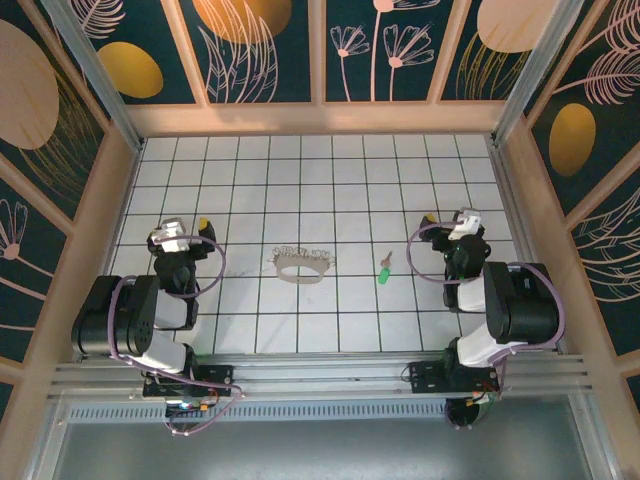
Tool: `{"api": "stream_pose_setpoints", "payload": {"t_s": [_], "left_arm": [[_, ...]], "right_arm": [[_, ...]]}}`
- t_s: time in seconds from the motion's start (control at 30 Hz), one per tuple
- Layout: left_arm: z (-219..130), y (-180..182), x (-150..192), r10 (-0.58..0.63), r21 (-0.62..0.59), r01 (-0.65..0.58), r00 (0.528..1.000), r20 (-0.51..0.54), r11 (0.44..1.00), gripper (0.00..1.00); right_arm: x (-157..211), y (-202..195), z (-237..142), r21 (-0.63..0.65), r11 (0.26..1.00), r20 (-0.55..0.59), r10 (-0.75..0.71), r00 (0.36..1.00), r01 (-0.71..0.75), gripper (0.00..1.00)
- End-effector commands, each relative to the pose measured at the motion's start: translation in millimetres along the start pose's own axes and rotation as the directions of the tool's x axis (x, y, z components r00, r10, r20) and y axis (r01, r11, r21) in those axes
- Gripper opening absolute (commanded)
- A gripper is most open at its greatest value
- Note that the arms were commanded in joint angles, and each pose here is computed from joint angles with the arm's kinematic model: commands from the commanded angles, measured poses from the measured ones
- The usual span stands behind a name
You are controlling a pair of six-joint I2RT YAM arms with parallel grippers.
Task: Put the keys on the keyring
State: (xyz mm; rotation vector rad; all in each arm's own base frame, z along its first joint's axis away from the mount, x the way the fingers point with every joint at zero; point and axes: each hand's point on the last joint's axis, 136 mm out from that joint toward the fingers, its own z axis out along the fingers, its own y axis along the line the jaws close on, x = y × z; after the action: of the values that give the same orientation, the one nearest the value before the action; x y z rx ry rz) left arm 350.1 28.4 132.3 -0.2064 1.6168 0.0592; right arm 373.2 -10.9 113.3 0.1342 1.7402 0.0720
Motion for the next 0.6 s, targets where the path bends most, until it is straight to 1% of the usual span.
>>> {"api": "stream_pose_setpoints", "payload": {"t_s": [0.0, 0.3, 0.5, 0.57], "left_arm": [[2, -2, -14, -0.006, 0.008, 0.005, 0.999, 0.051, 1.000, 0.99], [6, -4, -13, -0.004, 0.013, 0.003, 0.999, 0.038, 1.000, 0.99], [11, -12, -10, 0.013, 0.053, -0.014, 1.000, 0.015, 0.999, 0.99], [8, -13, -12, 0.013, 0.060, -0.014, 1.000, 0.026, 0.998, 0.99]], "right_arm": [[-9, 3, 4, -0.019, 1.000, 0.024, -0.017, 1.000, 0.017, 0.99], [-8, 2, 3, -0.018, 1.000, 0.023, -0.017, 1.000, 0.017, 0.99], [-8, 3, 4, -0.020, 1.000, 0.023, -0.017, 1.000, 0.018, 0.99], [-8, 3, 4, -0.020, 1.000, 0.024, -0.018, 1.000, 0.018, 0.99]]}}
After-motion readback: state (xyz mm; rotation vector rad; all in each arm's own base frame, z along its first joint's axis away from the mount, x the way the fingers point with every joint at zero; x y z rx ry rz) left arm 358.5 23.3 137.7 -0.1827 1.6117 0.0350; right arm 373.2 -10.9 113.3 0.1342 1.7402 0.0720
